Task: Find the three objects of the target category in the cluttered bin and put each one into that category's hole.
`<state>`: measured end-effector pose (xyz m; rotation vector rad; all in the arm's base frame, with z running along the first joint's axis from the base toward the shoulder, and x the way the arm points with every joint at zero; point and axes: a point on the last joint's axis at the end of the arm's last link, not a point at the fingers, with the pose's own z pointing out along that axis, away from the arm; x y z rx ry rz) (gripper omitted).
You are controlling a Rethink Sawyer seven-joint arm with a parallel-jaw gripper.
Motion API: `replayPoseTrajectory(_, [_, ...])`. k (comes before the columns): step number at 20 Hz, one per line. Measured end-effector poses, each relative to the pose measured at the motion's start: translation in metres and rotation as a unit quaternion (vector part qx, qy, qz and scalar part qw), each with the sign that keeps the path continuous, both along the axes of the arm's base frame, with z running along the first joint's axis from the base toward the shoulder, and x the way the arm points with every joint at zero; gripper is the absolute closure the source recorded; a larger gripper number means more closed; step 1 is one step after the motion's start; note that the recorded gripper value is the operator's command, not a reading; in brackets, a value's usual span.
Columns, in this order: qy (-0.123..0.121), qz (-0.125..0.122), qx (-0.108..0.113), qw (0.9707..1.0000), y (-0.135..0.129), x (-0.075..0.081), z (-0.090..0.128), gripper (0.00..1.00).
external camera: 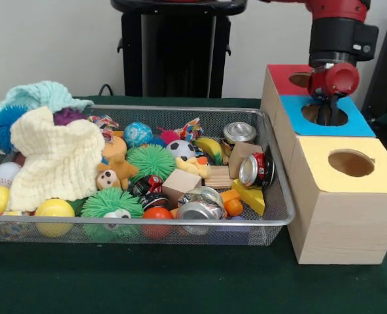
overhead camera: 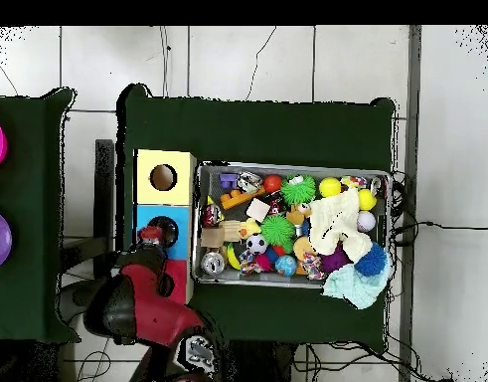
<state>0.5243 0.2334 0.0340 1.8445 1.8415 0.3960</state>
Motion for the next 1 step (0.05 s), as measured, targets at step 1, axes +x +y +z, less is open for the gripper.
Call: replayPoseTrajectory(1, [-0.004, 0.006, -0.021, 0.9998, -0.0007, -0.0057, 0.0037, 1.00])
